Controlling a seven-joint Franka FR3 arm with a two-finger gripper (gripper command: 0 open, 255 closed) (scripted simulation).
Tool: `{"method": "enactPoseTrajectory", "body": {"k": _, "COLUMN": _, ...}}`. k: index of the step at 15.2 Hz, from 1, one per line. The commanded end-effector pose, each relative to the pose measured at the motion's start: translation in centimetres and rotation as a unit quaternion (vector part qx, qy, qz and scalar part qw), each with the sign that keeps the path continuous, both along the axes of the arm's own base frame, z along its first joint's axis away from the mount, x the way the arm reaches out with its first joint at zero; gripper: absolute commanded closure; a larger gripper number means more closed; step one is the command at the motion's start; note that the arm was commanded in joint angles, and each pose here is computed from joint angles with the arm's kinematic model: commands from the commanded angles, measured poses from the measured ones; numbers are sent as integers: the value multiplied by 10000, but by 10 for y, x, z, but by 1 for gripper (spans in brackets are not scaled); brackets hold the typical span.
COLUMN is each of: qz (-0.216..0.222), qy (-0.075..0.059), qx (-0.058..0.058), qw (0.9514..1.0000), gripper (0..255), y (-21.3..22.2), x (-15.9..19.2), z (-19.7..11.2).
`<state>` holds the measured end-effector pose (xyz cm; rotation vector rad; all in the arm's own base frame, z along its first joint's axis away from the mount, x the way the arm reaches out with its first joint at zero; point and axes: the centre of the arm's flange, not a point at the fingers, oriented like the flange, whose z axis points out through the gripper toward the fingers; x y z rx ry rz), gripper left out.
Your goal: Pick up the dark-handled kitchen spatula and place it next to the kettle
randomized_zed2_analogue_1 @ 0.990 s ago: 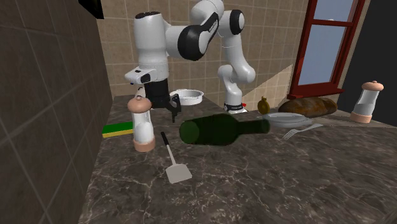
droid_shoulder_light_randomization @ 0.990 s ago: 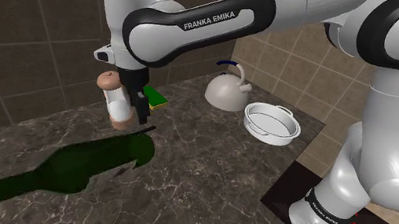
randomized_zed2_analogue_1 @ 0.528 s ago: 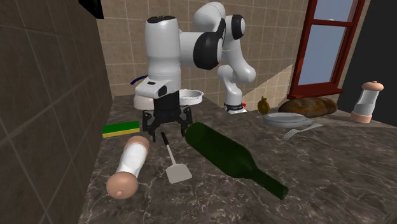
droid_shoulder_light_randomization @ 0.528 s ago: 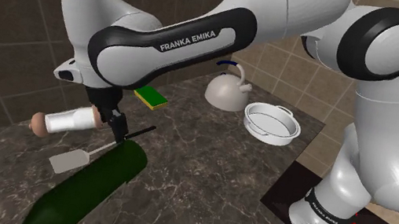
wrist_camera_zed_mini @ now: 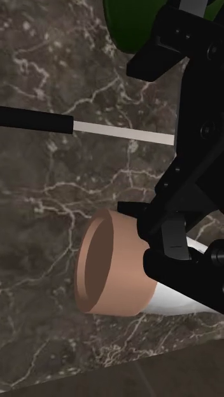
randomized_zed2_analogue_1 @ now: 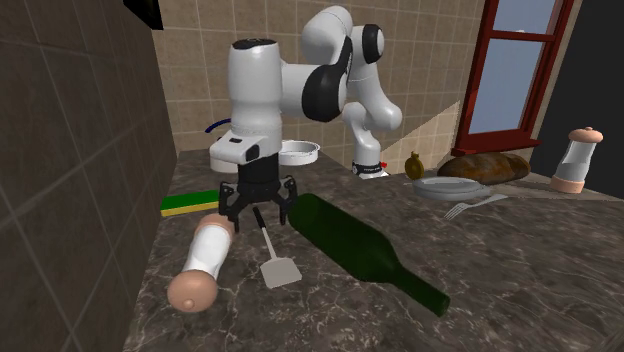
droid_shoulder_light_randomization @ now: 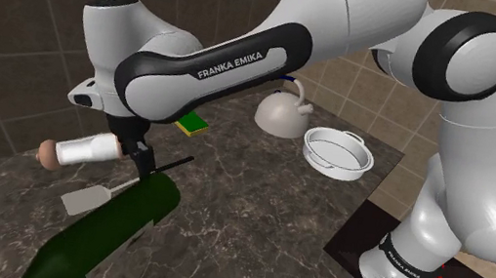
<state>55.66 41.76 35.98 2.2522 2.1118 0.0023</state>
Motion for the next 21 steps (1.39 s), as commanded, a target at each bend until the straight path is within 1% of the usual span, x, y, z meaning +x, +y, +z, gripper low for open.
{"method": "enactPoseTrajectory", "body": {"k": 1, "qz": 31, "qy": 209, "qx": -140, "qw": 9997, "gripper": 0, "y": 1, "x": -6, "z": -21}}
{"method": "enactPoseTrajectory", "body": {"k": 6, "qz": 31, "qy": 209, "qx": -140, "qw": 9997, "gripper": 0, "y": 1, "x": -6, "z": -21}}
{"method": "enactPoseTrajectory", "body": {"k": 7, "qz": 32, "qy": 209, "qx": -140, "qw": 9997, "gripper": 255, "y": 2, "x": -6, "z": -22}}
{"method": "enactPoseTrajectory", "body": {"k": 8, "qz": 31, "qy": 209, "qx": -141, "qw": 9997, "gripper": 255, "y": 3, "x": -10, "z": -27}}
{"method": "enactPoseTrajectory", "body": {"k": 9, "qz": 30, "qy": 209, "qx": -140, "qw": 9997, "gripper": 255, "y": 6, "x": -8, "z": -22}}
{"method": "enactPoseTrajectory", "body": {"k": 10, "qz": 30, "qy": 204, "qx": -139, "qw": 9997, "gripper": 255, "y": 14, "x": -2, "z": -25}}
{"method": "enactPoseTrajectory", "body": {"k": 12, "qz": 29, "qy": 200, "qx": -142, "qw": 9997, "gripper": 255, "y": 16, "x": -4, "z": -35}}
{"method": "enactPoseTrajectory", "body": {"k": 15, "qz": 32, "qy": 199, "qx": -146, "qw": 9997, "gripper": 255, "y": 22, "x": -10, "z": -30}}
{"method": "enactPoseTrajectory", "body": {"k": 16, "qz": -25, "qy": -30, "qx": -14, "qw": 10000, "gripper": 255, "y": 17, "x": 3, "z": -9}}
{"method": "enactPoseTrajectory", "body": {"k": 17, "qz": -25, "qy": -30, "qx": -14, "qw": 10000, "gripper": 0, "y": 17, "x": 3, "z": -9}}
{"method": "enactPoseTrajectory", "body": {"k": 21, "qz": 21, "qy": 35, "qx": -556, "qw": 9984, "gripper": 0, "y": -10, "x": -13, "z": 13}}
